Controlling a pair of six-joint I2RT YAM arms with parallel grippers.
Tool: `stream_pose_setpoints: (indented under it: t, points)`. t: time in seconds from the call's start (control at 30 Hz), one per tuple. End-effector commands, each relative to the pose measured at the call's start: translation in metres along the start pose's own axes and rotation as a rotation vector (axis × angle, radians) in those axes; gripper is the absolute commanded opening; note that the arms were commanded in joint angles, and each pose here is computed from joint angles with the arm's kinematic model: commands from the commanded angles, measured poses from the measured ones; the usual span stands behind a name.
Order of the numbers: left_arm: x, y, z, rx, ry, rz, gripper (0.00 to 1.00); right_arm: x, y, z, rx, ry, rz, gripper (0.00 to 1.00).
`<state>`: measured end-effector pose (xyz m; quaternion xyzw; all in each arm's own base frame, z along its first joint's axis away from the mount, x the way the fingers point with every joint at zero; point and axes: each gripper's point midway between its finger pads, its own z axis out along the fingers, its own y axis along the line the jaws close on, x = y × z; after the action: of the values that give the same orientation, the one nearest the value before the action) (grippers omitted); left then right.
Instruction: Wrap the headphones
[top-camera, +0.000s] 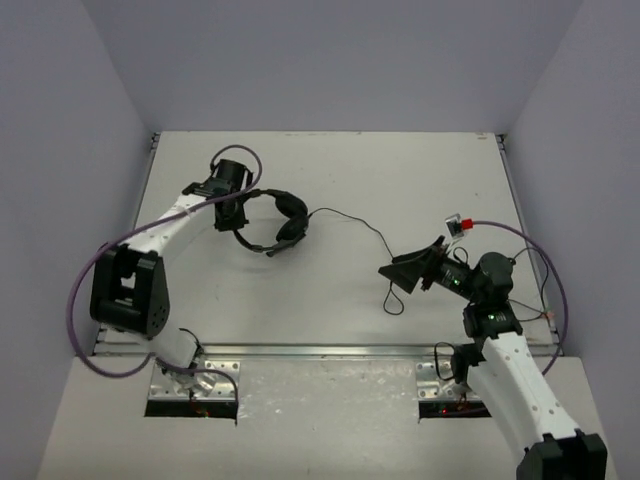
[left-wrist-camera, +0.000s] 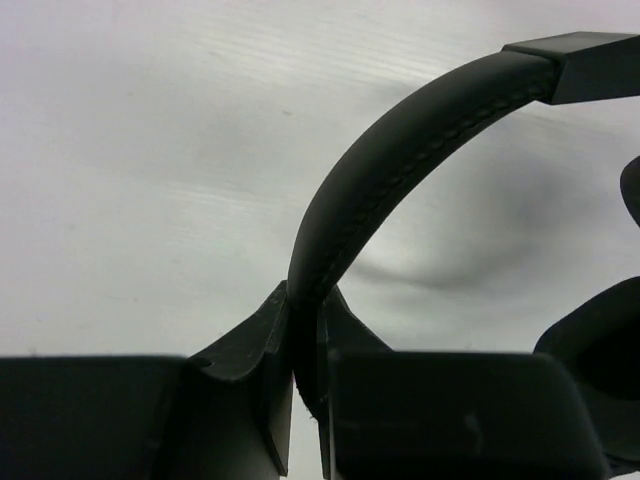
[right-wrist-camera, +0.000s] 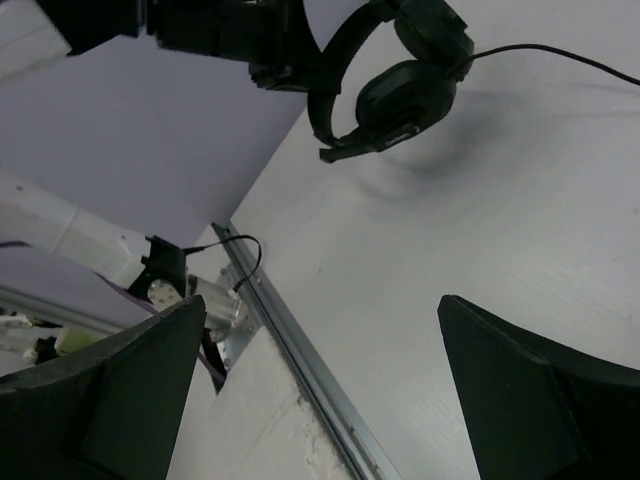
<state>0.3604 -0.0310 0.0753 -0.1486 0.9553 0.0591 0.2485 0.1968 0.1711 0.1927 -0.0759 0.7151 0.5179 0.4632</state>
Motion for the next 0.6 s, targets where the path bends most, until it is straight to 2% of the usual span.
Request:
stream_pose_setpoints:
  t: [0.0, 0.03, 0.07, 0.13, 0.2, 0.23, 0.27, 0.33, 0.37, 0.4, 0.43, 0.47, 0.57]
  points:
    - [-0.012, -0.004, -0.073, 0.076, -0.146, -0.024, 0.0, -0.049, 0.035, 0.01, -0.18, -0.139, -0.184, 0.99]
    - [-0.007, -0.006, -0.08, 0.109, -0.149, -0.027, 0.0, -0.047, 0.021, 0.017, -0.15, -0.132, -0.144, 0.99]
    - [-0.004, -0.007, -0.088, 0.136, -0.16, -0.041, 0.0, -0.057, 0.025, 0.019, -0.181, -0.181, -0.197, 0.99]
    - [0.01, -0.011, -0.105, 0.227, -0.165, -0.064, 0.0, -0.061, 0.023, 0.029, -0.199, -0.182, -0.24, 0.98]
    - [0.015, -0.017, -0.124, 0.314, -0.183, -0.064, 0.0, -0.052, -0.003, 0.052, -0.121, -0.109, -0.217, 0.96]
    - [0.019, -0.017, -0.129, 0.326, -0.176, -0.061, 0.0, -0.066, -0.006, 0.063, -0.093, -0.114, -0.349, 0.94]
    - [0.019, -0.018, -0.136, 0.347, -0.18, -0.058, 0.0, -0.052, -0.024, 0.072, -0.019, -0.044, -0.334, 0.94]
    - [0.016, -0.019, -0.151, 0.385, -0.204, -0.058, 0.0, -0.057, -0.022, 0.093, 0.022, -0.037, -0.505, 0.94]
    - [0.014, -0.022, -0.161, 0.419, -0.215, -0.055, 0.0, -0.047, -0.029, 0.101, 0.038, 0.004, -0.516, 0.92]
    - [0.011, -0.023, -0.171, 0.443, -0.233, -0.059, 0.0, -0.051, -0.028, 0.111, 0.054, 0.001, -0.572, 0.91]
    - [0.01, -0.023, -0.177, 0.456, -0.241, -0.061, 0.01, -0.051, -0.034, 0.115, 0.083, 0.005, -0.586, 0.9]
    - [0.009, -0.03, -0.19, 0.515, -0.243, -0.052, 0.0, -0.051, -0.04, 0.119, 0.114, -0.002, -0.601, 0.84]
    - [0.008, -0.029, -0.212, 0.556, -0.269, -0.054, 0.0, -0.049, -0.059, 0.128, 0.189, -0.019, -0.638, 0.78]
